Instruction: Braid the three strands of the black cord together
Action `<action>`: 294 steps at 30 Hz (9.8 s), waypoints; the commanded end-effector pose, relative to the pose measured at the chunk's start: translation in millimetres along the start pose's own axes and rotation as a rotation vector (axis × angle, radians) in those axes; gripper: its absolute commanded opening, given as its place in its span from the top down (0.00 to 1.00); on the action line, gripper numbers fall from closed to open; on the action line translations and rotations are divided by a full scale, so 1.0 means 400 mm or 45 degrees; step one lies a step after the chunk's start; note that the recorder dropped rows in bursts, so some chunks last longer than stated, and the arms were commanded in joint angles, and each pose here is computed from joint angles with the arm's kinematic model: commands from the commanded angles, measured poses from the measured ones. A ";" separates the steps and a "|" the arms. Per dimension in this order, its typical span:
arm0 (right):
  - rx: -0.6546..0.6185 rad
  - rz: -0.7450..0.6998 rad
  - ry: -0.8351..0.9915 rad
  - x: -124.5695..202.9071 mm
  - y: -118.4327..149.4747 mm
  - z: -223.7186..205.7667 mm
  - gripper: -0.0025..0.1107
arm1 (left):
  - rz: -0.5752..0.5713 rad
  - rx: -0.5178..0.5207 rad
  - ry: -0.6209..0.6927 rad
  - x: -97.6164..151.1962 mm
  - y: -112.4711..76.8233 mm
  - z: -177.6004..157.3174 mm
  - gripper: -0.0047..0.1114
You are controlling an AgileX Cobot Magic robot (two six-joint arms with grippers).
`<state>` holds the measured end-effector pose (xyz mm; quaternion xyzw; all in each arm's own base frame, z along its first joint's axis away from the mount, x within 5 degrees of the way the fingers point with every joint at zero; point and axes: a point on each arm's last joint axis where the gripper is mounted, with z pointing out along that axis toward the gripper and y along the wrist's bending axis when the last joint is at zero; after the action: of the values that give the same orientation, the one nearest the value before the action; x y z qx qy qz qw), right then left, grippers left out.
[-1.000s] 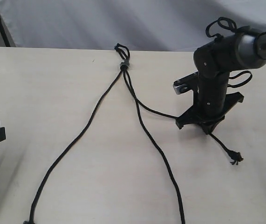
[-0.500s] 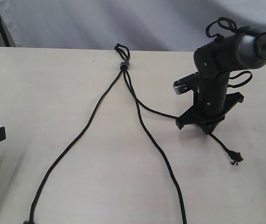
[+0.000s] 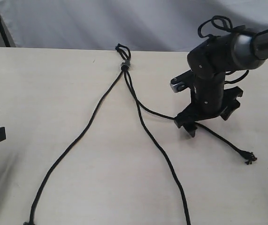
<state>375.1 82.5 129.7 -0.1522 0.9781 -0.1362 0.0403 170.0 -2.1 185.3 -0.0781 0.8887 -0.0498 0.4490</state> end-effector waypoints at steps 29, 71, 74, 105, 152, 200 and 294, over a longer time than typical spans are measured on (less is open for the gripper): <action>0.347 0.383 -1.174 0.329 -0.172 -0.468 0.17 | 0.526 0.433 0.732 -0.042 -0.687 0.217 0.55; 0.384 0.429 -1.288 0.328 -0.173 -0.454 0.17 | 1.029 -0.157 0.961 -0.083 -0.616 0.342 0.96; 0.375 0.423 -1.294 0.327 -0.171 -0.455 0.17 | 0.974 -0.216 0.989 -0.106 -0.543 0.359 0.96; 0.261 0.372 -1.349 0.316 -0.151 -0.459 0.17 | 0.999 0.504 0.903 0.060 -0.583 0.307 0.96; 0.224 0.360 -1.366 0.313 -0.145 -0.461 0.17 | 0.329 -0.004 0.455 -0.250 -0.151 0.278 0.96; -0.326 -0.403 -0.207 0.098 0.435 -0.134 0.18 | 0.404 -0.033 0.301 -0.292 -0.137 0.236 0.44; -0.016 0.116 -0.203 0.041 -0.037 0.049 0.98 | 0.302 -0.019 0.350 -0.283 -0.140 0.234 0.44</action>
<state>363.9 61.0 118.6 -0.1116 0.9796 -0.1144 0.1217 318.9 -38.6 227.5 0.0348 0.9450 0.0019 0.3252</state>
